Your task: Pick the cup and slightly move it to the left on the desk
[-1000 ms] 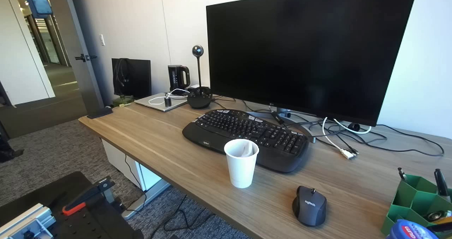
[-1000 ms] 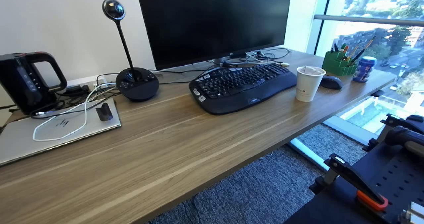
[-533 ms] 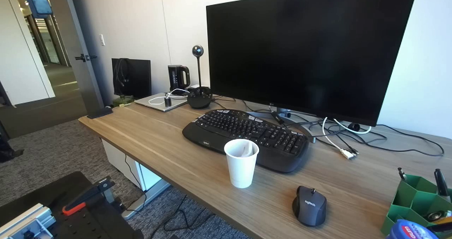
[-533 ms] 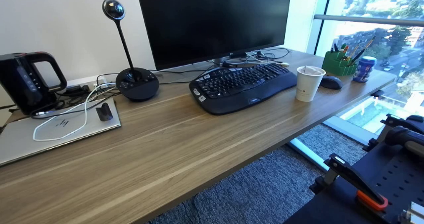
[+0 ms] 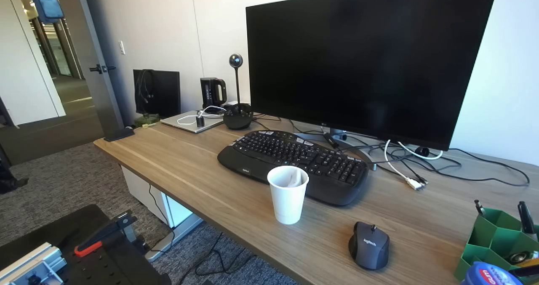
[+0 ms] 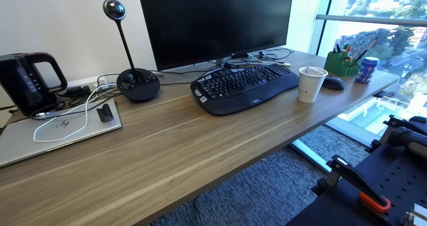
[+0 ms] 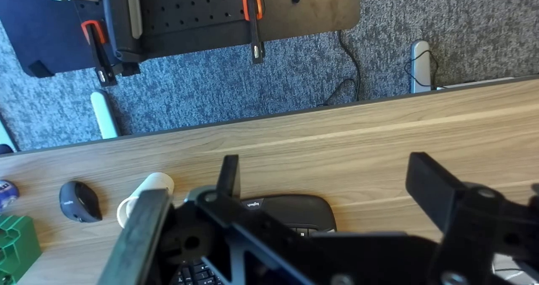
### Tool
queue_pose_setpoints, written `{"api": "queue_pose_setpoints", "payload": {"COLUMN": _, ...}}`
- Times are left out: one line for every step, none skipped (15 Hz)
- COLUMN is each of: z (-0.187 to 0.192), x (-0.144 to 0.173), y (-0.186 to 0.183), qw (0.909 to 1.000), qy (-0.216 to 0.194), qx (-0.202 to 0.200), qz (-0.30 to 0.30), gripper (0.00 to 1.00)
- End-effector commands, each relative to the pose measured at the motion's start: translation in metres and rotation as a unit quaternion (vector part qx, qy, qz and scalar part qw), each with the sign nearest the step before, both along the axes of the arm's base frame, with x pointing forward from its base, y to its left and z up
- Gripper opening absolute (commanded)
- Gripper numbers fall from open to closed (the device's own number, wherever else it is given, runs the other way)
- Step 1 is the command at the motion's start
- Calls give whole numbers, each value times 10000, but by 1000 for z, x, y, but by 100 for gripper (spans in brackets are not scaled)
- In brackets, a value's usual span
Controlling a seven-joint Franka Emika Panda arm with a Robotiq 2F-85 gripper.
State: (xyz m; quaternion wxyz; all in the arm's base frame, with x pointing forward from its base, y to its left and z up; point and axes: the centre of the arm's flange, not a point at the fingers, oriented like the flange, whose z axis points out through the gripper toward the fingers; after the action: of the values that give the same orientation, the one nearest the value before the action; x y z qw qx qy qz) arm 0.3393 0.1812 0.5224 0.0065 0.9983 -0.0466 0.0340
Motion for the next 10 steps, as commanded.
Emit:
{"api": "queue_pose_setpoints", "payload": {"z": -4, "x": 6, "y": -15, "qw": 9998, "qy": 45, "qx": -110, "qz": -153, "gripper": 100}}
{"api": "queue_pose_setpoints", "payload": {"z": -7, "x": 9, "y": -23, "qw": 9996, "qy": 71, "qx": -125, "qz": -248, "gripper": 100}}
{"api": "queue_pose_setpoints", "payload": {"z": -8, "x": 13, "y": -31, "qw": 9993, "qy": 95, "qx": -129, "qz": -338, "gripper": 100}}
{"api": "queue_pose_setpoints", "payload": {"z": -10, "x": 16, "y": -39, "qw": 9988, "qy": 98, "qx": -150, "qz": -446, "gripper": 100}}
{"api": "queue_pose_setpoints", "payload": {"z": -11, "x": 20, "y": -47, "qw": 9983, "qy": 106, "qx": -177, "qz": -540, "gripper": 100}}
{"api": "queue_pose_setpoints", "payload": {"z": -12, "x": 24, "y": -54, "qw": 9977, "qy": 107, "qx": -197, "qz": -634, "gripper": 100}}
{"api": "queue_pose_setpoints", "payload": {"z": -12, "x": 27, "y": -61, "qw": 9973, "qy": 101, "qx": -217, "qz": -697, "gripper": 100}}
{"api": "queue_pose_setpoints", "payload": {"z": -12, "x": 30, "y": -66, "qw": 9969, "qy": 91, "qx": -236, "qz": -746, "gripper": 100}}
{"api": "queue_pose_setpoints", "payload": {"z": -12, "x": 32, "y": -72, "qw": 9966, "qy": 76, "qx": -252, "qz": -779, "gripper": 100}}
{"api": "queue_pose_setpoints", "payload": {"z": -12, "x": 35, "y": -76, "qw": 9963, "qy": 77, "qx": -256, "qz": -814, "gripper": 100}}
